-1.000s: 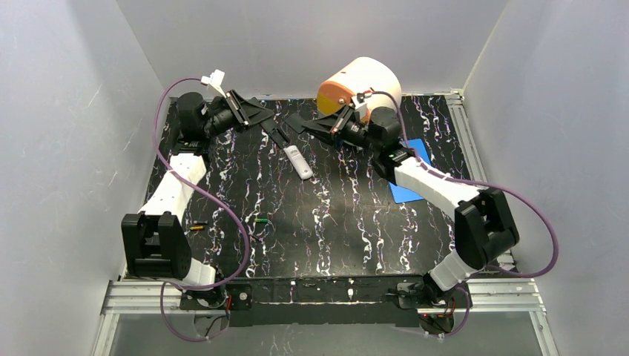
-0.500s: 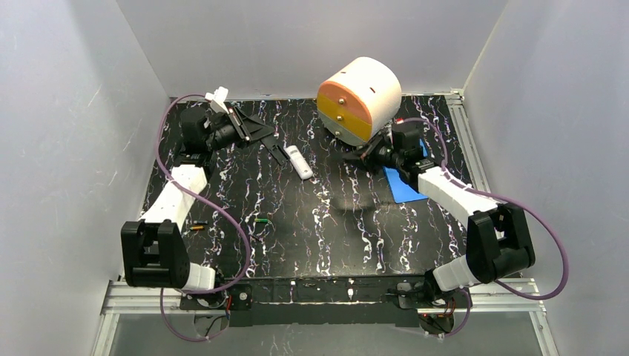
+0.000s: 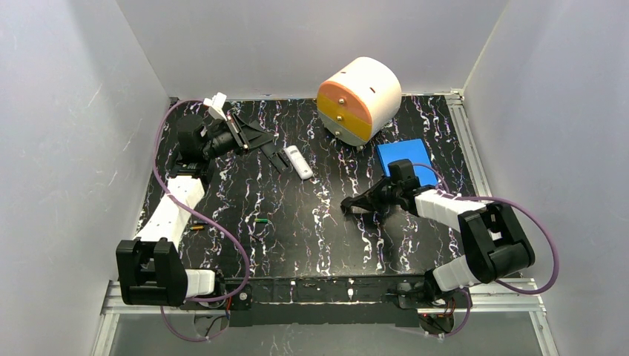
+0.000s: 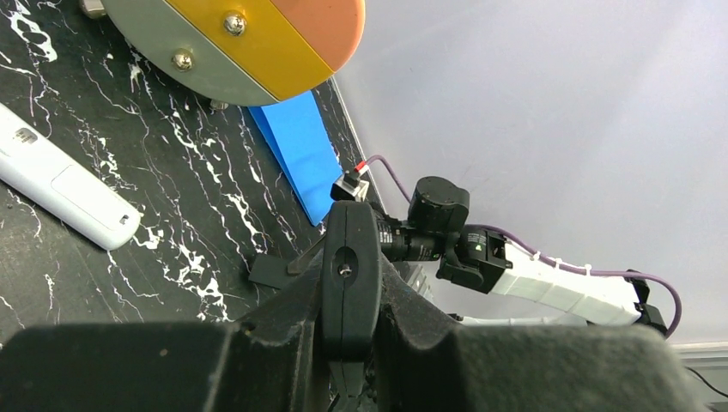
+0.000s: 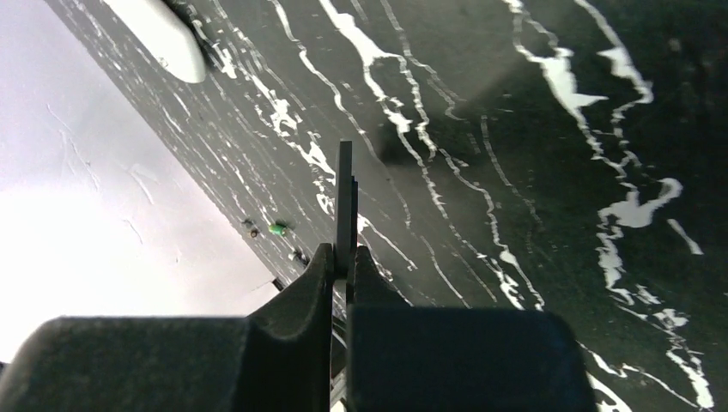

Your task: Load the batteries into the remote control

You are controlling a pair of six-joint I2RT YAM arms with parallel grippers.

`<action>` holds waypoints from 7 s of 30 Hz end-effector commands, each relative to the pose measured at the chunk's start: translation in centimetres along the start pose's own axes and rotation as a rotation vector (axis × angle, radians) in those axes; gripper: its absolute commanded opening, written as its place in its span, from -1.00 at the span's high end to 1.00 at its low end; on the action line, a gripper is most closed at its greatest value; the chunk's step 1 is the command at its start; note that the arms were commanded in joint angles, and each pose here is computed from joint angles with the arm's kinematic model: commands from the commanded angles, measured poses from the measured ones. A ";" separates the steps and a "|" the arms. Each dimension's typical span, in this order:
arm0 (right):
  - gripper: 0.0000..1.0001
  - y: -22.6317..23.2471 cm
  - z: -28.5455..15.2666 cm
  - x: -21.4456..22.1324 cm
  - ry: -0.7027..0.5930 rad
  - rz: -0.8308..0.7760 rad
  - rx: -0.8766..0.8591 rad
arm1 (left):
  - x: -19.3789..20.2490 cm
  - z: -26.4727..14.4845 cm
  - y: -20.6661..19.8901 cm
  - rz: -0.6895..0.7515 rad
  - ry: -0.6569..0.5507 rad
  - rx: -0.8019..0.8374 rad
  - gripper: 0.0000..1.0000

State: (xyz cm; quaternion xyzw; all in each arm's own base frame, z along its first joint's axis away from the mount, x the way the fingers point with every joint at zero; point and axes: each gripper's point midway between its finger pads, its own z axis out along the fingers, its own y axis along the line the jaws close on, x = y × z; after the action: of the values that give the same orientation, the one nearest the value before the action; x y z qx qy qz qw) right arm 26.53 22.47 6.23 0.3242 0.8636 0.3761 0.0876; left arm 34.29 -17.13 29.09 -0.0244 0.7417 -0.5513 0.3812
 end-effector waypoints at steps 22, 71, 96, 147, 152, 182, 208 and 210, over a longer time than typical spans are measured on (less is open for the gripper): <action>-0.48 17.3 -9.7 2.3 -0.079 -0.773 -0.469 | 0.1 -0.5 -1.8 0.013 0.044 0.018 1.00; -0.25 30.4 -10.4 17.2 0.342 -0.932 -1.173 | -1.2 -2.0 -11.5 0.181 0.042 0.318 1.00; -0.42 14.4 5.4 22.1 -0.074 -1.726 -0.254 | -3.2 -14.2 12.2 0.095 -0.209 -1.107 1.00; 0.83 7.7 14.4 26.0 0.042 -1.827 0.107 | -2.3 -17.0 13.4 0.115 -0.209 -1.249 1.00; 0.83 11.6 11.1 25.0 -0.033 -1.742 -0.003 | -2.5 -14.9 13.4 0.049 -0.206 -1.171 1.00; 0.81 30.8 -11.1 11.5 -0.444 -1.136 -0.545 | -0.6 3.7 -4.9 -0.008 0.015 0.087 1.00; 0.78 30.1 -10.5 11.4 -0.431 -1.157 -0.560 | -2.4 4.5 -7.5 -0.154 -0.014 0.200 1.00; 0.78 29.8 -10.4 11.4 -0.429 -1.163 -0.558 | -2.5 4.5 -7.5 -0.161 -0.016 0.201 1.00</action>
State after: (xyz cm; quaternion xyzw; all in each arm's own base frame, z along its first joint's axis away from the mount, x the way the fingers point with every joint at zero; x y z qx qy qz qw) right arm 28.65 39.22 34.19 -0.1548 0.7506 0.3937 0.5075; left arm 36.65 -22.23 34.59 -0.0693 0.6902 -0.6346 0.3406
